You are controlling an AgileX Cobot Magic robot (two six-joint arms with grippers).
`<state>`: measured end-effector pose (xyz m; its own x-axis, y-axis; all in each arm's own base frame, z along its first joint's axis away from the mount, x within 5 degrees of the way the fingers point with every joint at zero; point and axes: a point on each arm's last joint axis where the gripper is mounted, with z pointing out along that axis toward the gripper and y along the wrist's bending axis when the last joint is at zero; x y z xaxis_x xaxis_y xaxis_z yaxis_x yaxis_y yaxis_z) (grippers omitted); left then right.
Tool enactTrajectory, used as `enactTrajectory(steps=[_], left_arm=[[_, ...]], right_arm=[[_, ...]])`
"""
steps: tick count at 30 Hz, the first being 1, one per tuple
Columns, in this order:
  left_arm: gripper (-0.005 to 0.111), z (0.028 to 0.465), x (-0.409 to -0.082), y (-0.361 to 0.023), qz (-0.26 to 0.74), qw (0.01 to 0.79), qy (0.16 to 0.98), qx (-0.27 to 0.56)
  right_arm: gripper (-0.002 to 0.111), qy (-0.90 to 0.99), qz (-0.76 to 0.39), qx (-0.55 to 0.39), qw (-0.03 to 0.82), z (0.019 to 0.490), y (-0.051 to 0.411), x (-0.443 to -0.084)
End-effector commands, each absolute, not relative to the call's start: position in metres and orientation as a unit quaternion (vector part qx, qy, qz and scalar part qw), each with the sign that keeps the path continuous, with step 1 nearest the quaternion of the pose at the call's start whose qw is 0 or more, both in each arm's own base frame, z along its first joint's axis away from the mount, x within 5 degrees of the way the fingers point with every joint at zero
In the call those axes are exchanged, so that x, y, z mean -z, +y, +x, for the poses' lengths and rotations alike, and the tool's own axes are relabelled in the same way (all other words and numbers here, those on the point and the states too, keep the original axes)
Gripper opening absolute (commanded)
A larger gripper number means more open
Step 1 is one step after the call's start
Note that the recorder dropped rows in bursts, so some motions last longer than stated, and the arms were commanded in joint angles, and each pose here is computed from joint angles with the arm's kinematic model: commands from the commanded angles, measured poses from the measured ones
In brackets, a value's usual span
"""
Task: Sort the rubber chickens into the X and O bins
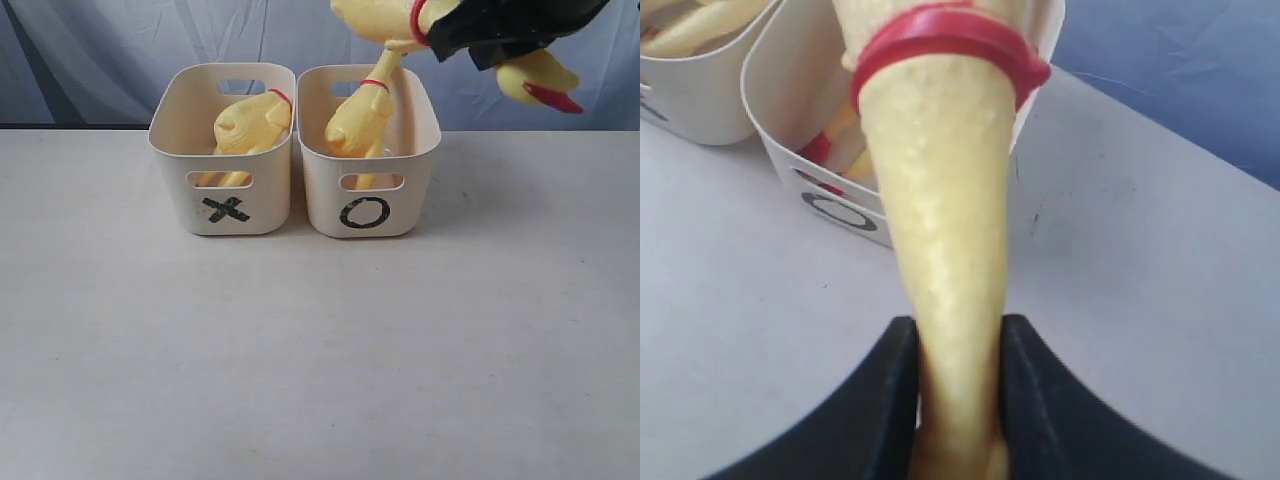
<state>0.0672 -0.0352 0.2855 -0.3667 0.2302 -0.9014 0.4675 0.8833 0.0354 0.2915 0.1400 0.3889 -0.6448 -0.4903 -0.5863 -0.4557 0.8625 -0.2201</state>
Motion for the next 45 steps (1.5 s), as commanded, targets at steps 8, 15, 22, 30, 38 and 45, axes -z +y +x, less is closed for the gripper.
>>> enactTrajectory(steps=[8, 15, 22, 30, 38, 45], left_arm=[[0.000, 0.067, -0.286, -0.035, 0.212, 0.525, 0.816, 0.113], [0.000, 0.067, -0.286, -0.035, 0.212, 0.525, 0.816, 0.113], [0.000, 0.067, -0.286, -0.035, 0.213, 0.526, 0.816, 0.113], [0.000, 0.067, -0.286, -0.035, 0.213, 0.526, 0.816, 0.113], [0.000, 0.067, -0.286, -0.035, 0.213, 0.526, 0.816, 0.113], [0.000, 0.067, -0.286, -0.035, 0.213, 0.526, 0.816, 0.113]], right_arm=[[-0.001, 0.920, -0.277, 0.007, 0.275, 0.298, 0.150, -0.397], [-0.001, 0.935, -0.209, -0.005, 0.287, 0.294, 0.146, -0.404], [-0.001, 0.942, -0.204, -0.039, 0.263, 0.298, 0.156, -0.393], [-0.001, 0.956, -0.207, -0.039, 0.204, 0.322, 0.172, -0.352], [-0.001, 0.960, -0.207, -0.039, 0.182, 0.331, 0.178, -0.336], [-0.001, 0.959, -0.203, -0.064, 0.185, 0.331, 0.182, -0.336]])
